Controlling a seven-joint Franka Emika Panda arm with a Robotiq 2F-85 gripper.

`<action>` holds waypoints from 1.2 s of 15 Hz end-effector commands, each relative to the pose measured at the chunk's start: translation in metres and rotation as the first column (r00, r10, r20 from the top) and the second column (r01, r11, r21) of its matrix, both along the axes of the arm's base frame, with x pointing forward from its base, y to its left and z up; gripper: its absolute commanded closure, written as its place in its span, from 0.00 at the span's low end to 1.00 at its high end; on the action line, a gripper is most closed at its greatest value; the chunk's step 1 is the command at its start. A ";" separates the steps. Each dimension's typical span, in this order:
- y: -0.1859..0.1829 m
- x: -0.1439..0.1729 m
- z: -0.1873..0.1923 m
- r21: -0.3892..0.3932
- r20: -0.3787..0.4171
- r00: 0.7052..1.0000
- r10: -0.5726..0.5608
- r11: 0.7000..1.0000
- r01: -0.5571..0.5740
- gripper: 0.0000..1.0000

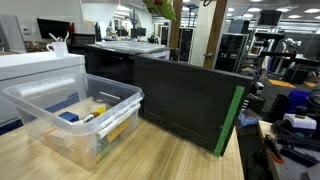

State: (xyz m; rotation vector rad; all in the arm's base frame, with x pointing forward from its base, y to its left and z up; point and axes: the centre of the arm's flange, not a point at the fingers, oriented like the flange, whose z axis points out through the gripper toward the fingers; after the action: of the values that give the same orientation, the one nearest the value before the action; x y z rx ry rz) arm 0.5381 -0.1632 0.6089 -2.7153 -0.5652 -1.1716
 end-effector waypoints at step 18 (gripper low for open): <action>0.001 0.162 -0.112 -0.005 -0.162 0.986 -0.026 1.000 0.026 0.71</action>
State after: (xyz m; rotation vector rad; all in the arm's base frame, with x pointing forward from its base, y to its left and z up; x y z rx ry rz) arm 0.6882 -0.1612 0.4943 -2.7875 -0.5309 -0.9685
